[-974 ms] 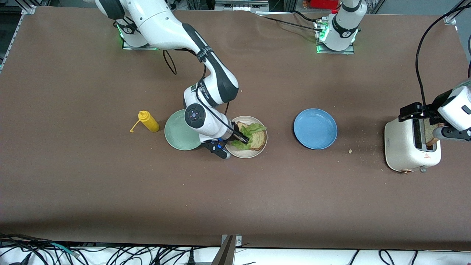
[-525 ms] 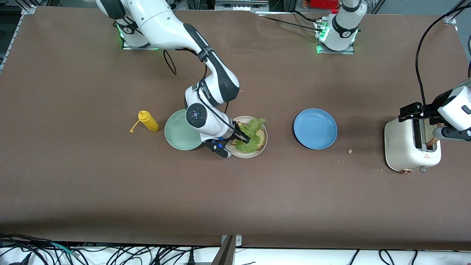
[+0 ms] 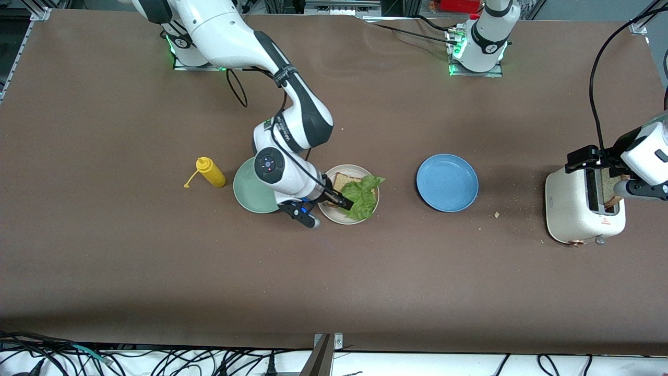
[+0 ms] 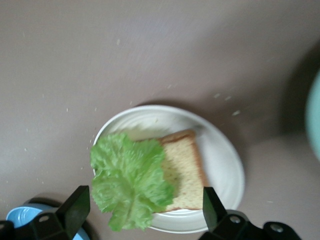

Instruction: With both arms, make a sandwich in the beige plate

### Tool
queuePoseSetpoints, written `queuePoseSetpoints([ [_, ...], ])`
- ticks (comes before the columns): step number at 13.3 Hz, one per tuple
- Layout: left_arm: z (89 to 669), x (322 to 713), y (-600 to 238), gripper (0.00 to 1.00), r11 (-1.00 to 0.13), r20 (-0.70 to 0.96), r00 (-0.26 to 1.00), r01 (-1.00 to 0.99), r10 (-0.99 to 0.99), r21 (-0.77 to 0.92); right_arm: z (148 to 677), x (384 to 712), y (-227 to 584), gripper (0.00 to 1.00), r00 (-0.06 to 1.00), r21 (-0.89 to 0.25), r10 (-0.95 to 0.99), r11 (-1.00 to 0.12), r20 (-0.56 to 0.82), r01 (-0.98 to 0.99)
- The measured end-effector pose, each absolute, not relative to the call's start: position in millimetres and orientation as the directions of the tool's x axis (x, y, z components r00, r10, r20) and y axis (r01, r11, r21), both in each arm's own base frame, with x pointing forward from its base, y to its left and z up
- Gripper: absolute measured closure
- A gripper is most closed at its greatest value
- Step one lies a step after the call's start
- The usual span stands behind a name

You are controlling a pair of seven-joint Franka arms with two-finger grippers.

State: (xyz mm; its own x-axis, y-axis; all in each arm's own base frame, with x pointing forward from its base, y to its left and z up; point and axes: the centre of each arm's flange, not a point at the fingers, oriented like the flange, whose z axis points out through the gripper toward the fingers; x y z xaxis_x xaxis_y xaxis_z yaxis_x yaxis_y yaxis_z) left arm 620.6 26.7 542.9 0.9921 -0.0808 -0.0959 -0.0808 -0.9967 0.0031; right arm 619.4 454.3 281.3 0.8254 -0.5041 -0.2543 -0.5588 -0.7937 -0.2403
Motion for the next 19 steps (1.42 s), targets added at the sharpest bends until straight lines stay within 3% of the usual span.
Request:
queuePoseSetpoints([
  [8, 543.3, 621.1, 26.7, 0.00, -0.997, -0.092, 0.992, -0.081, -0.081, 0.003, 389.5, 663.7, 308.9, 0.00, 0.919, -0.073, -0.369, -0.922, -0.135, -0.381],
  [13, 543.5, 622.0, 26.7, 0.00, -0.997, -0.085, 0.993, -0.081, -0.081, 0.002, 443.9, 681.0, 239.9, 0.00, 0.964, -0.093, -0.261, -0.960, -0.053, -0.265],
  [19, 543.1, 622.0, 26.6, 0.00, -0.997, -0.086, 0.993, -0.081, -0.081, 0.002, 503.9, 673.8, 86.5, 0.00, 0.974, -0.133, -0.165, -0.973, -0.157, -0.186],
])
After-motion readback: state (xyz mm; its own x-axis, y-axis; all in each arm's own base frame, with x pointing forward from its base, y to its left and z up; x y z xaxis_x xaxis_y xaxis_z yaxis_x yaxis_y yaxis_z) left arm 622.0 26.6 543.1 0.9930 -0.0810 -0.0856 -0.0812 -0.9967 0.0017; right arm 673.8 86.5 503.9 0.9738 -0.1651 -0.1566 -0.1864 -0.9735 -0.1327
